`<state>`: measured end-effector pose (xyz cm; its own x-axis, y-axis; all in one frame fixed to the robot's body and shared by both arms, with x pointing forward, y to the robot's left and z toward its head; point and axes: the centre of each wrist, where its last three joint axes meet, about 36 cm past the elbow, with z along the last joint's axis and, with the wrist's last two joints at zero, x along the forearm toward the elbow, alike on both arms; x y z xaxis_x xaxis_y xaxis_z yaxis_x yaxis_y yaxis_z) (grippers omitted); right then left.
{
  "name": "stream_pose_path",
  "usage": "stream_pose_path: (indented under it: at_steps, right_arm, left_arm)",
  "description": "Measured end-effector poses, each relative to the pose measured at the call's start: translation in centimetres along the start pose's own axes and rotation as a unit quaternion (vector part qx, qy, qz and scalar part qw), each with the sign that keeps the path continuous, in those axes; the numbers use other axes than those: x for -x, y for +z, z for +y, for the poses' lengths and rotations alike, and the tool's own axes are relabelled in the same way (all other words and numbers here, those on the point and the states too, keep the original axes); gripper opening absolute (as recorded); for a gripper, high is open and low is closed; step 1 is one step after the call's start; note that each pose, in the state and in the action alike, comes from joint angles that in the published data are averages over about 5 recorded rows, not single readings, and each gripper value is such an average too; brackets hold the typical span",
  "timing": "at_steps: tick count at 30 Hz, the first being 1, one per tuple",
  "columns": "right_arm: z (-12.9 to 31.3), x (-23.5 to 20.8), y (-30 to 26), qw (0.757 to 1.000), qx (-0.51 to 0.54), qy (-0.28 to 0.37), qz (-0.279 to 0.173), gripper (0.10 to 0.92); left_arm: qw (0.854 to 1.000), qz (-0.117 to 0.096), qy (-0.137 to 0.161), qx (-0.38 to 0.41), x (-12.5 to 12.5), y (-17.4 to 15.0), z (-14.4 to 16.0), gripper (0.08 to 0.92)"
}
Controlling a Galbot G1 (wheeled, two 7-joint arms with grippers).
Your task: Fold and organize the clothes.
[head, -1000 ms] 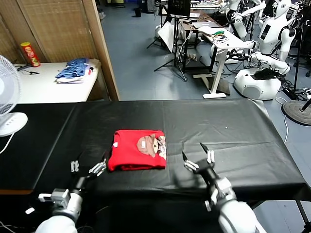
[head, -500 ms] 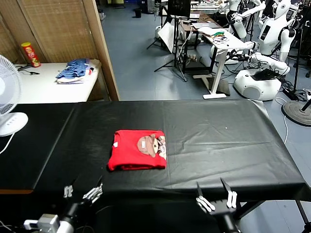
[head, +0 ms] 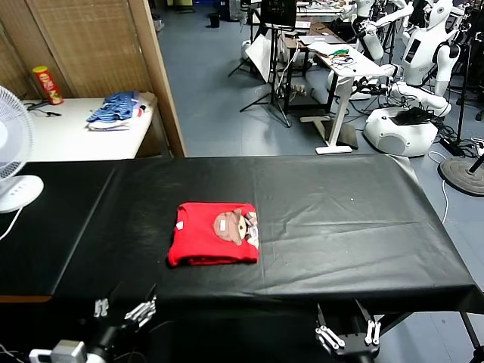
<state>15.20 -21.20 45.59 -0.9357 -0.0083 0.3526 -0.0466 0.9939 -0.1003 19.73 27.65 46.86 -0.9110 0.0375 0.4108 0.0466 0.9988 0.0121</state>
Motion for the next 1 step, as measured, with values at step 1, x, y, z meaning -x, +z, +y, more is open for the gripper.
stream_pose_path:
  at_steps: [1]
  right_arm:
    - [0.0,-0.02,-0.01,1.0,0.0,0.0,0.0,0.798]
  left_arm:
    - [1.0,0.0,0.0,0.0,-0.02,0.01,0.01,0.798]
